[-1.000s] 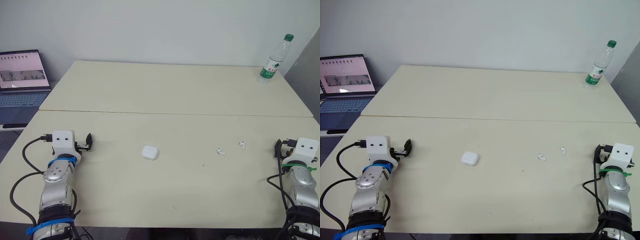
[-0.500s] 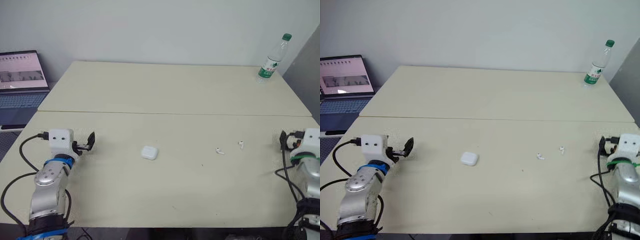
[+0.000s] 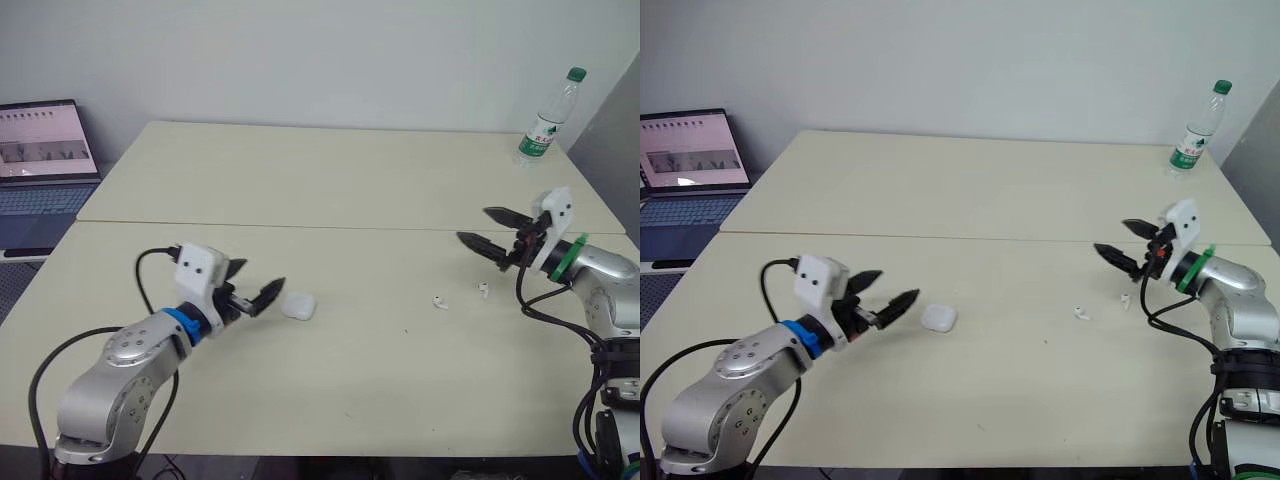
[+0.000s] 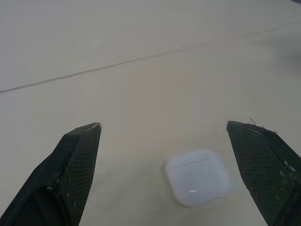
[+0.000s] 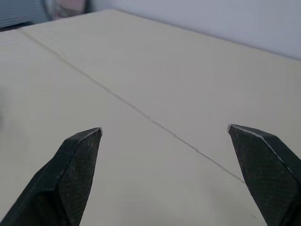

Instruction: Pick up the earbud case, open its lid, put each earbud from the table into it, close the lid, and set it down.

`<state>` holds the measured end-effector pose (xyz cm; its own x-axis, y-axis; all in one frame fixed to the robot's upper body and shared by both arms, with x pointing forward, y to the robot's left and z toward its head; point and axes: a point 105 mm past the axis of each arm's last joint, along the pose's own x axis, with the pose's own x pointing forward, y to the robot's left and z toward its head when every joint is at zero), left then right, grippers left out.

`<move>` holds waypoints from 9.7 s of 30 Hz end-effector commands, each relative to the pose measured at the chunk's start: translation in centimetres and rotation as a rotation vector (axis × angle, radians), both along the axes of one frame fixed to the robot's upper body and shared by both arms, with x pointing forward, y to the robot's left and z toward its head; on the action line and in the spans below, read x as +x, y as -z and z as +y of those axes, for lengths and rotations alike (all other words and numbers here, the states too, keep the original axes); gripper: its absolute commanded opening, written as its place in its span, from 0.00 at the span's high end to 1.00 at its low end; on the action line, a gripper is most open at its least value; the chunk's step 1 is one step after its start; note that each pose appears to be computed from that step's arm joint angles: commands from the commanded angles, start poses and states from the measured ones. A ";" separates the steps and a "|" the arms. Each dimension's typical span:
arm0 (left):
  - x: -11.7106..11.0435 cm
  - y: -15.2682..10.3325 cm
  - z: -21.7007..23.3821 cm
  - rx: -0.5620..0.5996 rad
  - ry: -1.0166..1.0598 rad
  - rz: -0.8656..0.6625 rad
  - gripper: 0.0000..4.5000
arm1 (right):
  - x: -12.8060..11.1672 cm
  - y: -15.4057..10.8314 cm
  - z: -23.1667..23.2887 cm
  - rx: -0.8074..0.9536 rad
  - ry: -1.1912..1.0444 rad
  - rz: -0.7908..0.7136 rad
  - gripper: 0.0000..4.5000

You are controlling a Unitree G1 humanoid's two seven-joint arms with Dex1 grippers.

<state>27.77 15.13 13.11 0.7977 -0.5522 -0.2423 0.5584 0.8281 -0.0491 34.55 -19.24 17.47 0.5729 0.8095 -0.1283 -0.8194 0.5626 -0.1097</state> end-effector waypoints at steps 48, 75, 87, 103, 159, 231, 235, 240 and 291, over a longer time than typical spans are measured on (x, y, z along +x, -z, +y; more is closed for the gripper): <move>3.5 -7.1 -4.5 0.741 0.503 -1.251 0.37 | -3.8 -4.2 13.3 0.171 -0.327 0.214 0.00; 3.3 -7.8 -5.8 0.711 0.580 -1.448 0.37 | -3.1 -3.4 16.9 0.244 -0.248 0.218 0.19; 3.2 -7.9 -6.1 0.712 0.572 -1.466 0.37 | -3.3 -3.0 16.7 0.221 -0.273 0.210 0.78; 3.8 -11.0 -3.7 0.393 0.707 -0.728 0.01 | -0.3 -0.4 15.0 -0.034 -0.099 0.014 0.78; 6.1 -8.7 -5.2 0.647 1.027 -0.374 0.82 | -2.6 -1.5 19.6 -0.284 -0.295 -0.249 0.78; 0.9 -7.0 -7.3 -0.275 0.619 -0.174 0.82 | -1.4 -6.1 12.5 -0.109 -0.296 -0.268 0.00; 0.6 -6.7 -7.4 -0.271 0.631 -0.163 0.82 | -1.0 -6.4 12.1 -0.087 -0.275 -0.263 0.00; 0.5 -6.6 -7.4 -0.268 0.636 -0.158 0.82 | -0.5 -6.7 11.4 -0.062 -0.245 -0.250 0.00; 4.1 -6.0 -4.1 -0.167 0.160 -0.488 0.82 | -2.9 8.0 0.2 -0.388 0.168 0.191 0.53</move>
